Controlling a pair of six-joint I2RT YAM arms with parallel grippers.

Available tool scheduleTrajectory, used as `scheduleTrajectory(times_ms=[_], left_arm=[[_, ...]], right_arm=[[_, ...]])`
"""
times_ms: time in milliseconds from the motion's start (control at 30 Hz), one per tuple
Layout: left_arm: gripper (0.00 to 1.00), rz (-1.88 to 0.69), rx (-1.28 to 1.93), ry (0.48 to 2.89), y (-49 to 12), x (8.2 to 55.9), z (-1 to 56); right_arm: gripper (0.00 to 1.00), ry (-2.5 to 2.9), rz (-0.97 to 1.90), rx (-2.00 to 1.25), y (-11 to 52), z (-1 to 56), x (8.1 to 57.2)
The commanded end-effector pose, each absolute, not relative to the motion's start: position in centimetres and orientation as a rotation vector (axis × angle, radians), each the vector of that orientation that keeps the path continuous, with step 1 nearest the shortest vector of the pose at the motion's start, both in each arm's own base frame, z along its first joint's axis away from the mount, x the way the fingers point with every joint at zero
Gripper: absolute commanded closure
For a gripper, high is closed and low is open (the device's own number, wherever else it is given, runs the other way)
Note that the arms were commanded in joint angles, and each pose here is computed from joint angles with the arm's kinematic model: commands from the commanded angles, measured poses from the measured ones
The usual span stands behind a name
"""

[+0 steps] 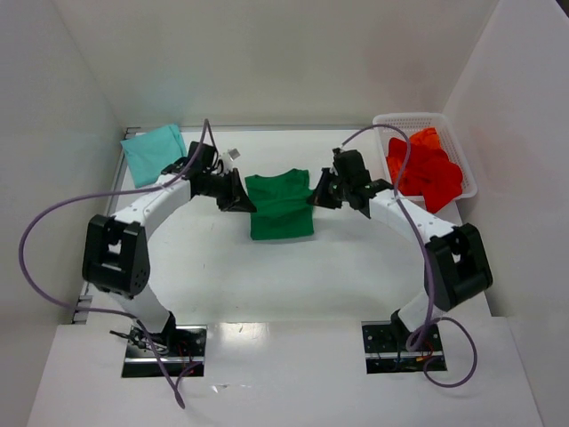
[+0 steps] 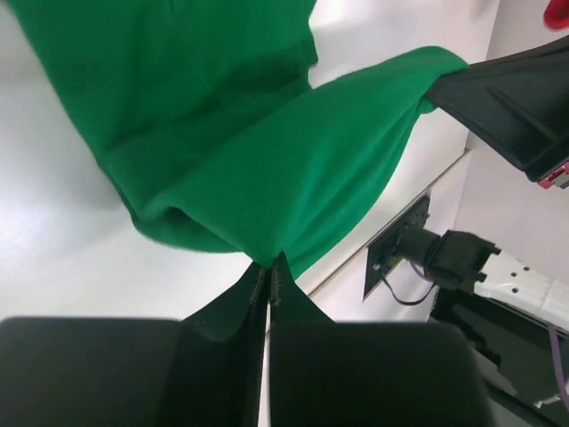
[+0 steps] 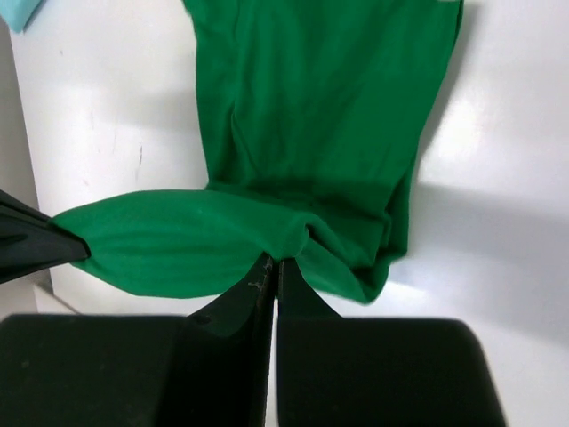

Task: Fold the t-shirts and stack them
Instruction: Fold the long partially folded tshirt into a neat square

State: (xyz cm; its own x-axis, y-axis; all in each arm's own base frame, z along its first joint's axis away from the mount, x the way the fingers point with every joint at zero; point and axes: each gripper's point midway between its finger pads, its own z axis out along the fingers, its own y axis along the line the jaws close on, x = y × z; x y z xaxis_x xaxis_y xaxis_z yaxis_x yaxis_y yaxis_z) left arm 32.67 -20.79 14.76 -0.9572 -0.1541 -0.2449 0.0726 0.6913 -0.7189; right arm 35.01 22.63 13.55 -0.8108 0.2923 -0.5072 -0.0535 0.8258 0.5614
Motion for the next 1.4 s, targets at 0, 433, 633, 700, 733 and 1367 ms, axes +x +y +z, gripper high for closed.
scheduleTrajectory(times_ms=[0, 433, 633, 700, 733, 1367], left_arm=[[1.0, -1.217, 0.005, 2.606, -21.0, 34.7, 14.9], [1.0, -1.186, -0.05, 2.554, -19.2, 44.6, 12.9], [0.69, -1.112, -0.088, 2.565, -18.4, 47.5, 10.2], [0.39, -1.071, -0.096, 2.553, -18.0, 48.2, 9.7], [0.22, -1.048, -0.108, 2.549, -17.5, 48.5, 9.5], [0.9, -1.135, 0.101, 2.318, -20.1, 48.1, 16.5]], right_arm=[[1.0, 2.291, 0.756, 0.133, 22.7, 16.0, 39.7], [0.97, 2.293, 0.733, 0.131, 23.0, 13.5, 48.1], [0.77, 2.3, 0.72, 0.114, 23.4, 12.0, 50.6], [0.63, 2.303, 0.686, 0.14, 22.7, 11.4, 51.4], [0.53, 2.304, 0.686, 0.141, 22.7, 11.3, 51.5], [1.0, 2.191, 0.986, 0.118, 23.7, 16.7, 48.5]])
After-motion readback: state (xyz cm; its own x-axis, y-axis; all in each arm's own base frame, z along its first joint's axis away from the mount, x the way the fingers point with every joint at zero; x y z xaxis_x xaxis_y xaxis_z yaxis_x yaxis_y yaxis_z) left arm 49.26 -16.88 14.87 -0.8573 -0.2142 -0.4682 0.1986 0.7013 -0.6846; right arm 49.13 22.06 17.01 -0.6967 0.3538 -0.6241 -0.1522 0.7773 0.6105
